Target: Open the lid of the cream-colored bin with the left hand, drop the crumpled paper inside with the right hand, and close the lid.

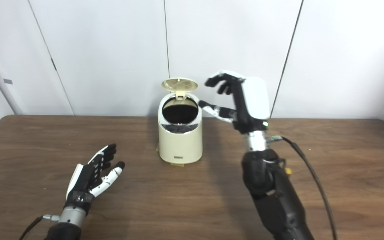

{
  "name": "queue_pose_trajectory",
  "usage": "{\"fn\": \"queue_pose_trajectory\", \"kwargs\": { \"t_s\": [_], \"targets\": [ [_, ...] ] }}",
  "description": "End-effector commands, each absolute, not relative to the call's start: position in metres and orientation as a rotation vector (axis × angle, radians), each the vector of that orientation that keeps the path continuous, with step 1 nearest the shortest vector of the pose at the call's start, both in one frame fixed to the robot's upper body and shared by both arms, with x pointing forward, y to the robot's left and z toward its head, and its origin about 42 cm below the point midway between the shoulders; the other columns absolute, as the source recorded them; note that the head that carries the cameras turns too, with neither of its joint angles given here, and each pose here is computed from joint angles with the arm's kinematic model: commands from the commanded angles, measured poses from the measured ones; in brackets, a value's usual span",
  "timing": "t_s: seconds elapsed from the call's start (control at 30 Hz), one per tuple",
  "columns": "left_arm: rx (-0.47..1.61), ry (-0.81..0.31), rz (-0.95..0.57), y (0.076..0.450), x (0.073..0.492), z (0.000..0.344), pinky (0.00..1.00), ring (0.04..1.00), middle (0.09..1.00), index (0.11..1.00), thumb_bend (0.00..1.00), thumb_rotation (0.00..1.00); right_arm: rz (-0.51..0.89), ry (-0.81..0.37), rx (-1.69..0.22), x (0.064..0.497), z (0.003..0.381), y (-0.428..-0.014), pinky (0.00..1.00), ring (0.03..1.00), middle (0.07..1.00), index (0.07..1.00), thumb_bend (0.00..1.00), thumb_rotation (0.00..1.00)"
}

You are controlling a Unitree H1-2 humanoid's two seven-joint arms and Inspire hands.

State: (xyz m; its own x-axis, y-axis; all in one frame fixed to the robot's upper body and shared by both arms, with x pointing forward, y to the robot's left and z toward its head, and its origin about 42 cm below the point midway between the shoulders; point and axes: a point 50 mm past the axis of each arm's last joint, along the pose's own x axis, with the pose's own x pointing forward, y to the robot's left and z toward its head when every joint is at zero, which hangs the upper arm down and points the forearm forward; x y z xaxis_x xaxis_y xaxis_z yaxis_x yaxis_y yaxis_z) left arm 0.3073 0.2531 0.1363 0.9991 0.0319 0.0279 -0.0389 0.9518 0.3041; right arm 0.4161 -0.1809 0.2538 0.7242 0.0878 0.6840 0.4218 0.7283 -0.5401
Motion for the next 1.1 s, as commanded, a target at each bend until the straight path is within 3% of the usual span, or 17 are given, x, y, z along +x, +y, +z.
{"fn": "queue_pose_trajectory", "kwargs": {
  "t_s": [0.0, 0.27, 0.3, 0.33, 0.37, 0.4, 0.47, 0.57, 0.67, 0.8, 0.9, 1.07],
  "targets": [
    [0.318, -0.026, 0.03, 0.255, 0.31, 0.138, 0.9, 0.912, 0.899, 0.931, 0.52, 0.43, -0.245, -0.784, -0.74, 0.416, 0.27, -0.192, 0.37, 0.411, 0.511, 0.47, 0.5, 0.0],
    [0.305, -0.064, 0.03, 0.258, 0.318, 0.149, 0.88, 0.891, 0.882, 0.92, 0.53, 0.46, -0.246, -0.511, -0.644, 0.392, 0.238, -0.228, 0.32, 0.409, 0.5, 0.538, 0.5, 0.0],
    [0.296, -0.072, 0.028, 0.257, 0.32, 0.152, 0.87, 0.889, 0.882, 0.917, 0.53, 0.47, -0.229, -0.434, -0.592, 0.389, 0.235, -0.23, 0.37, 0.419, 0.505, 0.525, 0.51, 0.0],
    [0.282, -0.081, 0.024, 0.256, 0.322, 0.154, 0.87, 0.89, 0.885, 0.918, 0.52, 0.48, -0.206, -0.357, -0.545, 0.386, 0.232, -0.232, 0.43, 0.511, 0.506, 0.507, 0.51, 0.0],
    [0.267, -0.088, 0.021, 0.255, 0.324, 0.157, 0.87, 0.892, 0.889, 0.921, 0.51, 0.49, -0.183, -0.289, -0.502, 0.383, 0.23, -0.233, 0.51, 0.614, 0.632, 0.502, 0.51, 0.1],
    [0.249, -0.096, 0.017, 0.253, 0.327, 0.16, 0.87, 0.895, 0.892, 0.923, 0.5, 0.49, -0.158, -0.233, -0.46, 0.381, 0.228, -0.234, 0.56, 0.662, 0.693, 0.5, 0.51, 0.13],
    [0.222, -0.11, 0.01, 0.247, 0.333, 0.166, 0.87, 0.899, 0.897, 0.927, 0.48, 0.5, -0.117, -0.157, -0.376, 0.376, 0.22, -0.236, 0.66, 0.782, 0.832, 0.757, 0.58, 0.48],
    [0.216, -0.136, -0.007, 0.239, 0.338, 0.174, 0.85, 0.896, 0.895, 0.925, 0.47, 0.51, -0.086, -0.105, -0.322, 0.37, 0.208, -0.238, 0.74, 0.867, 0.915, 0.883, 0.57, 0.76],
    [0.21, -0.161, -0.026, 0.231, 0.342, 0.181, 0.89, 0.911, 0.9, 0.93, 0.46, 0.54, -0.072, -0.068, -0.247, 0.363, 0.197, -0.237, 0.82, 0.914, 0.963, 0.938, 0.57, 0.89],
    [0.214, -0.197, -0.042, 0.222, 0.35, 0.193, 0.89, 0.915, 0.909, 0.938, 0.48, 0.58, -0.066, -0.042, -0.194, 0.35, 0.183, -0.239, 0.9, 0.958, 0.994, 0.966, 0.59, 0.98],
    [0.263, -0.24, -0.044, 0.217, 0.359, 0.205, 0.86, 0.899, 0.902, 0.922, 0.5, 0.62, -0.08, -0.01, -0.159, 0.34, 0.174, -0.239, 0.96, 0.982, 1.0, 0.963, 0.63, 0.98],
    [0.346, -0.314, -0.044, 0.211, 0.371, 0.23, 0.86, 0.894, 0.887, 0.901, 0.53, 0.67, -0.096, 0.001, -0.125, 0.335, 0.162, -0.241, 0.96, 0.968, 0.992, 0.951, 0.63, 0.98]
  ]
}}
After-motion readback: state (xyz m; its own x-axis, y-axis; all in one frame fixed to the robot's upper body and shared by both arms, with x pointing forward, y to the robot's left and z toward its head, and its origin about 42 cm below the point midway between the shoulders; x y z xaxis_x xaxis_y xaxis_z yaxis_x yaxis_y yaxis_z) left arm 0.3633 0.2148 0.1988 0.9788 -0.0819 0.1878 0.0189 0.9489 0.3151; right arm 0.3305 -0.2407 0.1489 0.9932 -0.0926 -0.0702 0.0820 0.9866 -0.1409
